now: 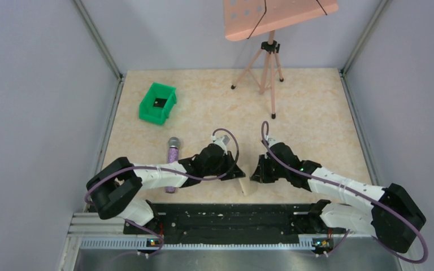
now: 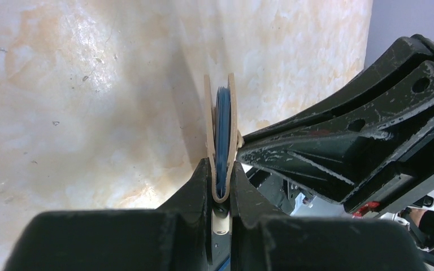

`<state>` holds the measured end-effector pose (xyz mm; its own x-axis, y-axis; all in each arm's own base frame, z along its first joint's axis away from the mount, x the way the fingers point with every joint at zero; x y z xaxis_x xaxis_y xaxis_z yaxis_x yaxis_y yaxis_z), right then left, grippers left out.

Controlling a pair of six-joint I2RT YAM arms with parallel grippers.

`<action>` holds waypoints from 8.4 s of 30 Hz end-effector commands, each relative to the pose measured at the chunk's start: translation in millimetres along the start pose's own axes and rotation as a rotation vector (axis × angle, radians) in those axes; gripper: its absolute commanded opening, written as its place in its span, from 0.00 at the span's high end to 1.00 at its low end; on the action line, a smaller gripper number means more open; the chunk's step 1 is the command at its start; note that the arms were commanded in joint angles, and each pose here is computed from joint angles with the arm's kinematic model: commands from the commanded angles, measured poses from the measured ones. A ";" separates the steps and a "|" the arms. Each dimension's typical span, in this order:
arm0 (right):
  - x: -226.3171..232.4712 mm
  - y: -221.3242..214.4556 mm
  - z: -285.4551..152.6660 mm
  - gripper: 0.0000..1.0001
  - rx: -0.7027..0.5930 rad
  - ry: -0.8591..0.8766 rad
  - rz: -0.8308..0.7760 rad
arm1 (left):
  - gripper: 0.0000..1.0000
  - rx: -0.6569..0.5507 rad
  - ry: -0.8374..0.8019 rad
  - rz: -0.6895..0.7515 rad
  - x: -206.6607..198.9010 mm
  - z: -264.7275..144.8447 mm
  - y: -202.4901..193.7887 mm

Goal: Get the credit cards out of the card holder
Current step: Open the card holder at the center of the board.

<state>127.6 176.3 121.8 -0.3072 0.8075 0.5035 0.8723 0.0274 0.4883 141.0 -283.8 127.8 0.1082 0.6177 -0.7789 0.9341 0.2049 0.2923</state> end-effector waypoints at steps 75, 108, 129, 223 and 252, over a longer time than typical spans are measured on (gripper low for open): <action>17.7 37.4 -71.8 0.82 -0.277 0.067 0.162 | 0.37 0.091 0.182 0.110 -16.2 19.8 30.9; -41.6 9.7 -3.8 0.86 -0.192 -0.298 0.231 | 0.33 -0.081 0.385 0.168 -14.1 -1.2 23.8; -62.8 -23.0 5.9 0.91 -0.159 -0.296 0.335 | 0.13 -0.027 0.517 0.322 -49.8 34.5 8.3; 2.3 19.3 -7.7 0.87 -0.182 0.094 0.219 | 0.58 -0.131 0.425 0.052 -2.3 -31.2 43.3; 31.7 10.8 44.1 0.84 -0.104 0.054 0.137 | 0.62 -0.005 0.054 0.071 -20.4 -51.6 38.7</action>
<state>141.2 220.3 106.5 -0.1799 0.7857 0.5918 0.8848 -0.1337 0.4464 156.3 -230.8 173.3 0.0648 0.7594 -0.6474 0.9252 0.1974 0.3242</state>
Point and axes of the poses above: each gripper's point midway between its finger pads, its own z axis out along the fingers, its own x axis along the line the jaws close on, y = z × x, the point moved 9 cm from there along -z, back along the fingers, and after that the axes turned 3 degrees about -z, right-handed, at the moved point
